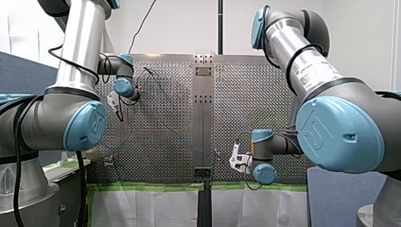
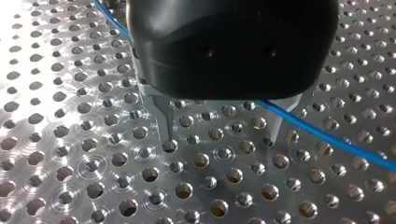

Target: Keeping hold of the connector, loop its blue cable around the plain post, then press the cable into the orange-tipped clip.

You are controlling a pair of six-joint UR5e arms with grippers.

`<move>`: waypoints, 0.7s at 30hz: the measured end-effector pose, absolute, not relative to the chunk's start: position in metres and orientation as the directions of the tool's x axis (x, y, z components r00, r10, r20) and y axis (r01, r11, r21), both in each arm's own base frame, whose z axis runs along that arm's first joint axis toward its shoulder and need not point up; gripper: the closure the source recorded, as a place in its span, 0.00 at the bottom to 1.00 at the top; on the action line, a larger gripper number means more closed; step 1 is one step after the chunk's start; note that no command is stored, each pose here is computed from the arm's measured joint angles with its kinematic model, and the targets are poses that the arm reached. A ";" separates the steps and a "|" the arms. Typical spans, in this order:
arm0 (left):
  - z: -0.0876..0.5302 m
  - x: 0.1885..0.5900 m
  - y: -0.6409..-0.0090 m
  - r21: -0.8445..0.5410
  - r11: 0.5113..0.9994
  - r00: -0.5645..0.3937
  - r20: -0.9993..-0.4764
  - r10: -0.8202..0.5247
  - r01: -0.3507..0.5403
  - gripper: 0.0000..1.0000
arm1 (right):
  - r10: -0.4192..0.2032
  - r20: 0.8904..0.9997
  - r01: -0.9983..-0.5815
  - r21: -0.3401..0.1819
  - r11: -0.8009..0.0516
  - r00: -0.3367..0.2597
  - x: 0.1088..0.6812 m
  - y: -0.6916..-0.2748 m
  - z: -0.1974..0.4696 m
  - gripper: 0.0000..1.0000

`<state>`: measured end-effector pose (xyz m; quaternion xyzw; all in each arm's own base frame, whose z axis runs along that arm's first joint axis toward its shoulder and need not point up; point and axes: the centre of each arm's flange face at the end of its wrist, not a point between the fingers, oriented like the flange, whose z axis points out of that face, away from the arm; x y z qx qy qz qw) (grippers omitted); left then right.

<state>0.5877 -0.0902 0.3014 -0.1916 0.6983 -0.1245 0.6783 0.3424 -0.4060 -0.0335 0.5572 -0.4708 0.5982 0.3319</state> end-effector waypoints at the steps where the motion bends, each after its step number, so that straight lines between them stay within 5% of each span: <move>1: 0.301 0.587 -0.090 -0.435 0.894 -0.008 -0.899 -0.438 -0.102 0.00 | -0.130 0.979 -0.922 -0.193 -0.336 -0.158 0.342 -0.406 -0.035 1.00; 12: 0.286 0.579 -0.067 -0.499 0.844 -0.004 -0.860 -0.510 -0.199 0.00 | -0.141 0.979 -0.920 -0.186 -0.344 -0.146 0.343 -0.407 -0.040 1.00; 21: 0.278 0.578 -0.062 -0.572 0.807 0.007 -0.816 -0.578 -0.148 0.00 | -0.143 0.980 -0.921 -0.182 -0.344 -0.140 0.343 -0.407 -0.041 1.00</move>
